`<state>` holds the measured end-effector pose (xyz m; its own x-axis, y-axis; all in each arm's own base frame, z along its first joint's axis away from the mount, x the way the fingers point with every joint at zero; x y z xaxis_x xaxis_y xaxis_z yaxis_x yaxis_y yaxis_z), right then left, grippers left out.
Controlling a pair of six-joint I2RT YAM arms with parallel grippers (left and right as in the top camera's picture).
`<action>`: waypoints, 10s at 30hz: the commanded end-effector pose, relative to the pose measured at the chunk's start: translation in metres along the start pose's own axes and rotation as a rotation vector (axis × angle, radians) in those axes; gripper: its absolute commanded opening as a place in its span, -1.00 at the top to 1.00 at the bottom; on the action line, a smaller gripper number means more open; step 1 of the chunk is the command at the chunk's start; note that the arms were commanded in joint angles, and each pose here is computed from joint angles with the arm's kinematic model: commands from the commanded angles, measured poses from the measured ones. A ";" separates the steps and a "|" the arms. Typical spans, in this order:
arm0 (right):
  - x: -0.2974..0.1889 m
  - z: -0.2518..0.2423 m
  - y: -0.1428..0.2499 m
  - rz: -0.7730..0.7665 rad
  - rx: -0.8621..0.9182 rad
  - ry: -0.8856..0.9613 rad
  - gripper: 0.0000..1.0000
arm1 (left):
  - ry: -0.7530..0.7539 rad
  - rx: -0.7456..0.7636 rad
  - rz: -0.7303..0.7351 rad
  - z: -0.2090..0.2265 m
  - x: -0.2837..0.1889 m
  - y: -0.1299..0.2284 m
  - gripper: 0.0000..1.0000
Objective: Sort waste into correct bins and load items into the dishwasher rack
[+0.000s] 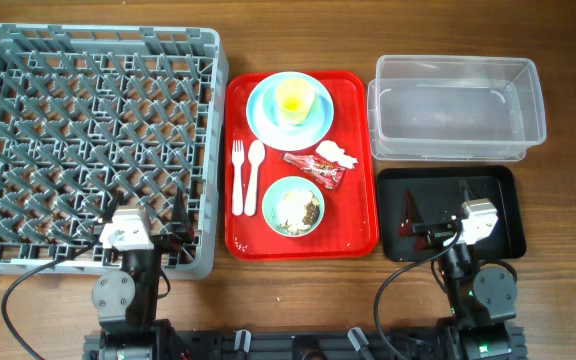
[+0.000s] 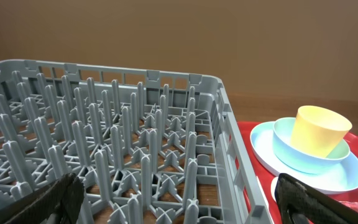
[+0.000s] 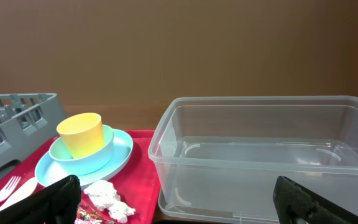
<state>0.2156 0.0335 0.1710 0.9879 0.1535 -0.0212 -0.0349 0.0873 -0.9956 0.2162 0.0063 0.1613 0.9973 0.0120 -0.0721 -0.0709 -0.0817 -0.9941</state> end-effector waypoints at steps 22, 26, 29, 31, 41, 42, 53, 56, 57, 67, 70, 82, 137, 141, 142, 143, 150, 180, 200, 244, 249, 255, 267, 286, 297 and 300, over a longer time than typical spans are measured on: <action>0.000 0.000 0.000 -0.003 -0.007 -0.001 -0.99 | -0.040 0.004 -0.015 0.006 0.000 -0.001 -1.00; 0.000 0.000 0.000 -0.003 -0.007 -0.001 -0.99 | -0.035 0.004 -0.027 0.005 0.000 -0.004 -1.00; 0.000 0.000 0.000 -0.003 -0.006 -0.001 -0.99 | 0.153 0.014 -0.097 -0.022 -0.005 -0.026 -1.00; 0.000 0.000 0.000 -0.003 -0.007 -0.001 -1.00 | 0.240 0.036 -0.202 -0.038 -0.020 -0.070 -1.00; 0.000 0.000 0.000 -0.003 -0.007 -0.001 -0.99 | 0.706 -0.186 0.433 -0.116 -0.005 -0.248 -1.00; 0.000 0.000 0.000 -0.002 -0.007 -0.001 -0.99 | 0.720 -0.221 0.517 -0.120 0.014 -0.250 -1.00; 0.000 0.000 0.000 -0.003 -0.007 -0.001 -0.99 | 0.197 -0.212 1.087 -0.156 0.106 -0.098 0.88; 0.000 0.000 0.000 -0.002 -0.007 -0.001 -0.99 | -0.108 -0.066 1.045 -0.163 0.111 -0.062 0.39; 0.000 0.000 0.000 -0.003 -0.006 -0.001 -1.00 | -0.147 -0.036 1.064 -0.168 0.116 -0.045 0.30; 0.000 0.000 0.000 -0.002 -0.007 -0.001 -0.99 | -0.153 0.101 1.327 -0.176 0.131 0.052 0.42; 0.000 0.000 0.000 -0.003 -0.007 -0.001 -0.99 | -0.081 0.141 1.364 -0.181 0.132 0.063 0.43; 0.000 0.000 0.000 -0.003 -0.006 -0.001 -0.99 | 0.064 -0.196 0.942 -0.206 0.228 0.002 0.58; 0.000 0.000 0.000 -0.001 -0.006 -0.001 -0.99 | 0.067 0.041 0.732 -0.272 0.231 0.016 0.55; 0.000 0.000 0.000 -0.001 -0.007 -0.001 -0.99 | 0.090 0.041 0.767 -0.273 0.224 0.016 0.49; 0.000 0.000 0.000 -0.001 -0.007 -0.001 -1.00 | 0.093 0.041 0.775 -0.273 0.223 0.018 0.49; 0.000 0.000 0.000 -0.001 -0.007 -0.001 -0.99 | 0.103 0.037 0.781 -0.275 0.223 0.019 0.51; 0.000 0.000 0.000 -0.001 -0.007 -0.001 -1.00 | 0.138 0.036 0.834 -0.282 0.226 0.047 0.60; 0.000 0.000 0.000 -0.001 -0.007 -0.001 -1.00 | 0.221 0.058 0.680 -0.258 0.236 -0.042 0.92; 0.000 0.000 0.000 -0.001 -0.006 -0.001 -0.99 | 1.090 -1.035 0.860 -0.033 0.239 -0.057 0.92; 0.000 0.000 0.000 -0.001 -0.006 -0.001 -1.00 | 0.279 -0.331 1.019 -0.085 0.205 -0.071 0.92; 0.000 0.000 0.000 -0.001 -0.006 -0.001 -1.00 | 0.087 -0.077 1.166 -0.136 0.179 -0.021 0.87; 0.000 0.000 0.000 -0.001 -0.006 -0.001 -0.99 | 0.008 0.013 1.264 -0.163 0.142 0.010 0.52; 0.000 0.000 0.000 -0.001 -0.007 -0.001 -0.99 | 0.010 -0.027 1.311 -0.153 0.117 0.115 0.55; 0.000 0.000 0.000 -0.001 -0.006 -0.001 -0.99 | -0.063 0.058 1.147 -0.154 0.128 0.124 0.56; 0.000 0.000 0.000 -0.001 -0.007 -0.001 -0.99 | -0.044 0.045 1.155 -0.156 0.126 0.132 0.61; 0.000 0.000 0.000 -0.001 -0.006 -0.001 -0.99 | -0.044 0.049 1.182 -0.155 0.125 0.143 0.62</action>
<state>0.2160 0.0336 0.1697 0.9878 0.1534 -0.0277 -0.0413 0.0863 -0.9954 0.3373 -0.1581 0.0365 0.3411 -0.0127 -0.9400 -0.9399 -0.0238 -0.3407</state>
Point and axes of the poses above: each gripper's point midway between its finger pads, its own x axis out along the fingers, its own z axis along the line the jaws close on, y = z × x, the point moved 3 cm from there along -x, back along the fingers
